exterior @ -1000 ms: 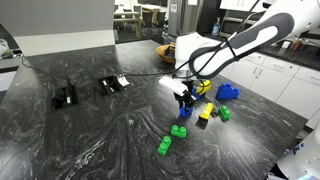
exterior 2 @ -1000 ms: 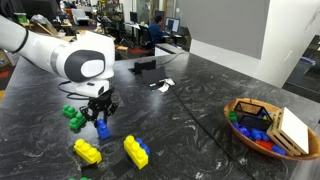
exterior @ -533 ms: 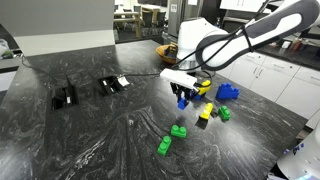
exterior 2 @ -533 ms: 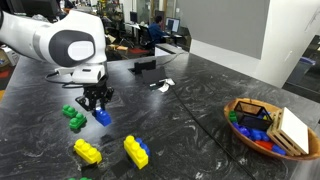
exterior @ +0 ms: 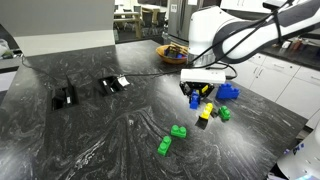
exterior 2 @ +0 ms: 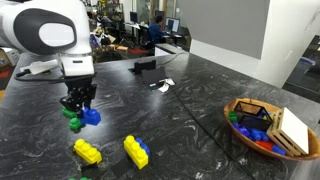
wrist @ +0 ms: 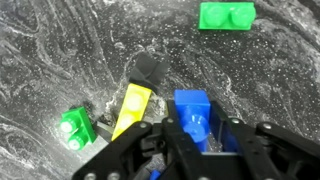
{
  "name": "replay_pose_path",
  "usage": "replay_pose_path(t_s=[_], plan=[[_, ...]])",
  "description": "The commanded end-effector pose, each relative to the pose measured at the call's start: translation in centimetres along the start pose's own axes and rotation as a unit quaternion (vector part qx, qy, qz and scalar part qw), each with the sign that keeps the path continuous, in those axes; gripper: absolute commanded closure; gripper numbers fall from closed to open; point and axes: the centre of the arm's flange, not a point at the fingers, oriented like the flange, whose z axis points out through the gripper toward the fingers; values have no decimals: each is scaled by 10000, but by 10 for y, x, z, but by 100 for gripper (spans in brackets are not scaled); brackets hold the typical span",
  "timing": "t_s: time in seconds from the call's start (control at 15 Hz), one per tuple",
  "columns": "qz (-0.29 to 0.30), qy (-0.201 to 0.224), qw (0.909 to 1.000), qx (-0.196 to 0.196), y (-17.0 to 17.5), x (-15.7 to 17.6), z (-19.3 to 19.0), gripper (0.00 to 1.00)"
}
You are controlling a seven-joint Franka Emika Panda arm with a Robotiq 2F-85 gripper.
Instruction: Move the two piece block to the right
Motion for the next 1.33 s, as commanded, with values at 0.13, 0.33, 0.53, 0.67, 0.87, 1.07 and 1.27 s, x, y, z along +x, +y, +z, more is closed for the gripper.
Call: replay_pose_path(t_s=[0.13, 0.33, 0.53, 0.67, 0.87, 1.07, 1.27], plan=[[-1562, -10, 9877, 19, 63, -16, 10, 90], [-2367, 42, 9716, 18, 91, -20, 15, 90], [-2366, 66, 9715, -150, 85, -21, 16, 65], [-2490, 100, 9684, -98, 91, -22, 14, 65], [-2515, 106, 9678, -86, 92, -22, 14, 65], [-2792, 197, 9600, -92, 91, -27, 15, 90], [-3753, 327, 9261, -172, 99, -58, 21, 90]])
